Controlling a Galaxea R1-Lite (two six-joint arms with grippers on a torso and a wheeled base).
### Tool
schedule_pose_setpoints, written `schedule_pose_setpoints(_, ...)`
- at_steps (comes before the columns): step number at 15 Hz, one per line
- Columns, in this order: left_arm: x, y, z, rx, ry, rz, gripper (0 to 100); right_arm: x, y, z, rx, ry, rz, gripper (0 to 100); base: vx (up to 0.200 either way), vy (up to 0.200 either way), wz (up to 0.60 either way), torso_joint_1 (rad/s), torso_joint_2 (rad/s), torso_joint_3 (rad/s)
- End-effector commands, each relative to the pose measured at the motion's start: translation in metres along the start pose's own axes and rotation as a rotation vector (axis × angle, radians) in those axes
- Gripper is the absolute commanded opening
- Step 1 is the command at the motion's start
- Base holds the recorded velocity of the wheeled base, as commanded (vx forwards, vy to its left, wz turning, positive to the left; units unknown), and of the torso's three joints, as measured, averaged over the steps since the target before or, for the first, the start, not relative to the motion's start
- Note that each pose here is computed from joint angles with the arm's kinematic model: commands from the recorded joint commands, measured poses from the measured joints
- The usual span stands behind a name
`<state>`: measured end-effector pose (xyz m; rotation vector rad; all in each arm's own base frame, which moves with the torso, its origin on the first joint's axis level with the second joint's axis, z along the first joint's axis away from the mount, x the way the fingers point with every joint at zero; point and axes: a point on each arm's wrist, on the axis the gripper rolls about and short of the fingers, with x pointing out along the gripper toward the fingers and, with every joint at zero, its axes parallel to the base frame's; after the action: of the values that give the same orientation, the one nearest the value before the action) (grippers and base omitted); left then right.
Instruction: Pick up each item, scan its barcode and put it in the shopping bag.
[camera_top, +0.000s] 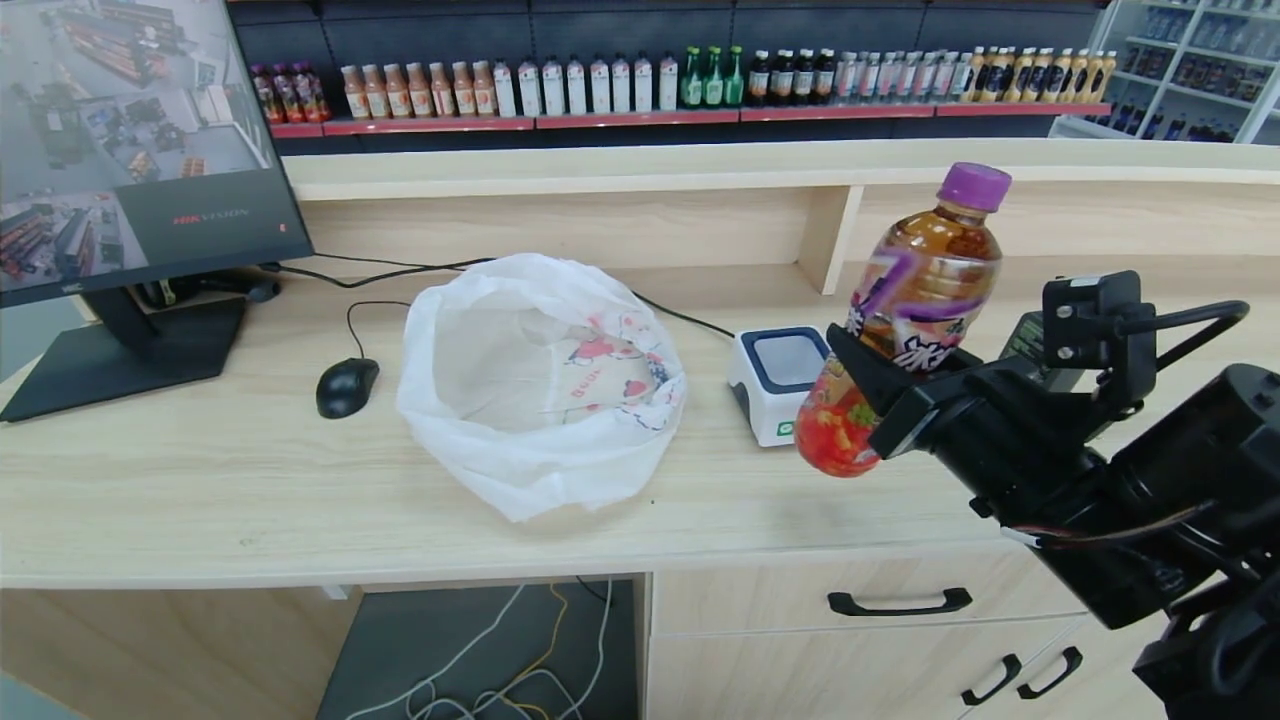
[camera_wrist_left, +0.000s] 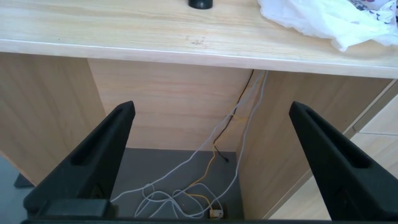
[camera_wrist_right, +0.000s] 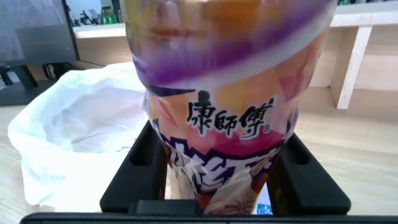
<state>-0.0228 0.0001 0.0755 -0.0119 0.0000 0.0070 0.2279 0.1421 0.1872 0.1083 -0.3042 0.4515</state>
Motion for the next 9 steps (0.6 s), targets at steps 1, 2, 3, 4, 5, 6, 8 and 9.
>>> schedule_pose_setpoints(1,0.000,0.000,0.000,0.000,0.000,0.001,100,0.000,-0.002,-0.002,0.000,0.005,-0.007,0,0.000,0.000,0.00,0.000,0.00,0.000)
schedule_pose_setpoints(2,0.000,0.000,0.000,0.000,0.000,0.001,100,0.001,-0.002,-0.002,0.002,0.004,-0.007,0,0.000,0.000,0.00,0.000,0.00,0.000)
schedule_pose_setpoints(3,0.000,0.000,0.000,0.000,0.000,0.001,100,0.004,-0.008,-0.004,0.001,0.006,-0.030,0,0.000,0.000,0.00,0.000,0.00,0.000)
schedule_pose_setpoints(4,0.000,0.000,0.000,0.000,0.000,0.001,100,0.006,-0.011,-0.003,-0.002,-0.004,-0.040,0,0.000,0.000,0.00,0.000,0.00,0.000)
schedule_pose_setpoints(5,0.000,0.000,0.000,0.000,0.000,0.001,100,0.008,-0.013,-0.002,-0.004,-0.007,-0.046,0,0.000,0.000,0.00,0.000,0.00,0.000)
schedule_pose_setpoints(6,0.000,0.000,0.000,0.000,0.000,0.001,100,0.007,-0.013,-0.003,-0.004,-0.006,-0.046,0,0.000,0.000,0.00,0.000,0.00,0.000)
schedule_pose_setpoints(8,0.000,0.000,0.000,0.000,0.000,0.001,100,0.010,-0.013,-0.003,-0.002,-0.010,-0.046,0,0.000,0.000,0.00,0.000,0.00,0.000)
schedule_pose_setpoints(9,0.000,0.000,0.000,0.000,0.000,0.001,100,0.011,-0.013,-0.003,0.001,-0.010,-0.045,0,0.000,0.000,0.00,0.000,0.00,0.000)
